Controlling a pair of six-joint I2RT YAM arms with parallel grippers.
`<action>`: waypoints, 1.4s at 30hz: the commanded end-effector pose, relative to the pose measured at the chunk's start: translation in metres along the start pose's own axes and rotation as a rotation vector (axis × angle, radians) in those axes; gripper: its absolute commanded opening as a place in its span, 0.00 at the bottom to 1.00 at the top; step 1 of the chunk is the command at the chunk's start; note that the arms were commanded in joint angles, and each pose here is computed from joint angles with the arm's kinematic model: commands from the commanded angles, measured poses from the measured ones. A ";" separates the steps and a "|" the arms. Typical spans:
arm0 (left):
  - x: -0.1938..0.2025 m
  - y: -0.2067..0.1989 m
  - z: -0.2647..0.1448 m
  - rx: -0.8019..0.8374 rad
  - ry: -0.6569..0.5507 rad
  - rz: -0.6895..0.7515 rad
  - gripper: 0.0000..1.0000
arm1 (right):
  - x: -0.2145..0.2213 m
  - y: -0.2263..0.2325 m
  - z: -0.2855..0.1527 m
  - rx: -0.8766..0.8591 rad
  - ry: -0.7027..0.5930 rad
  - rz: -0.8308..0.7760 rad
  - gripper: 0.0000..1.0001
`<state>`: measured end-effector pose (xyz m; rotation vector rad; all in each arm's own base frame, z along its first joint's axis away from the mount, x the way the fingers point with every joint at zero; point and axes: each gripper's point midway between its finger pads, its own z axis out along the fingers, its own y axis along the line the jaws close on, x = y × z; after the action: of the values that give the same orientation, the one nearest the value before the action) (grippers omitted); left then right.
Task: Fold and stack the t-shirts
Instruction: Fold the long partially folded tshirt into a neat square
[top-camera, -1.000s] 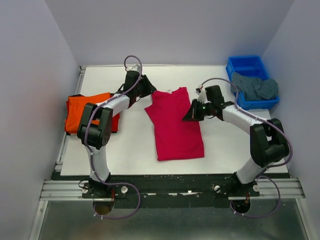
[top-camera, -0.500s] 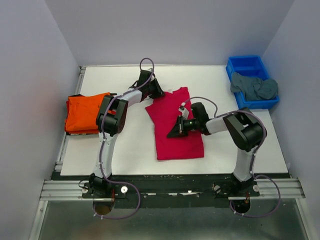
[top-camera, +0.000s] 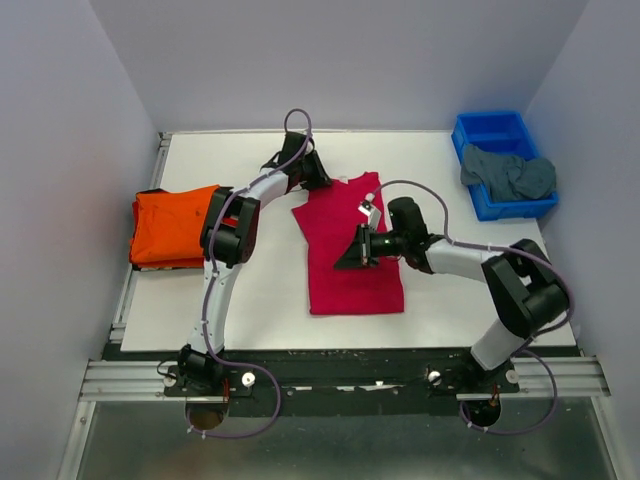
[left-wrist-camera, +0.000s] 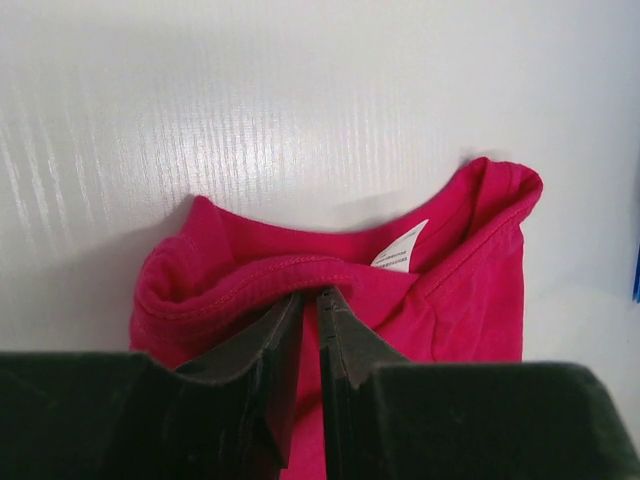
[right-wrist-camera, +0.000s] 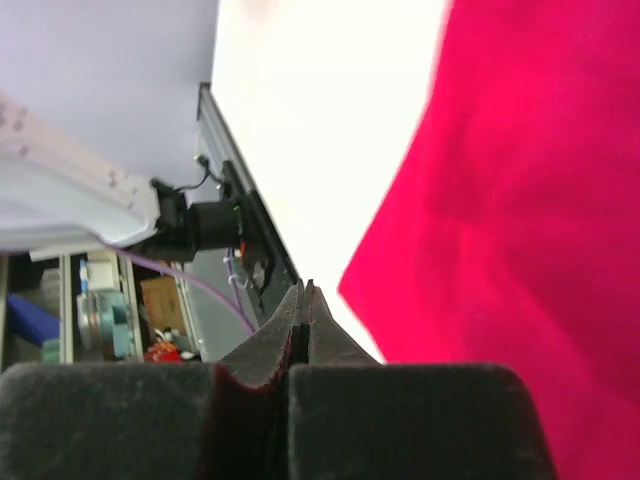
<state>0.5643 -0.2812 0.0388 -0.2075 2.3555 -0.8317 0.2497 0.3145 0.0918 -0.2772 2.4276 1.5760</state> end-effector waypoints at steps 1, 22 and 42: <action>0.013 0.022 0.010 -0.055 0.035 0.009 0.28 | 0.038 0.001 -0.001 0.010 0.050 0.001 0.01; -0.052 -0.050 -0.050 0.053 -0.088 0.135 0.72 | 0.058 -0.019 -0.015 0.161 0.031 -0.020 0.03; 0.206 -0.055 -0.244 0.068 0.190 0.060 0.16 | 0.069 -0.078 -0.098 0.532 -0.108 0.102 0.01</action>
<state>0.3249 -0.2467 0.1656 -0.0420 2.2993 -0.8114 0.2011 0.2029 0.0498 0.0209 2.6408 0.9794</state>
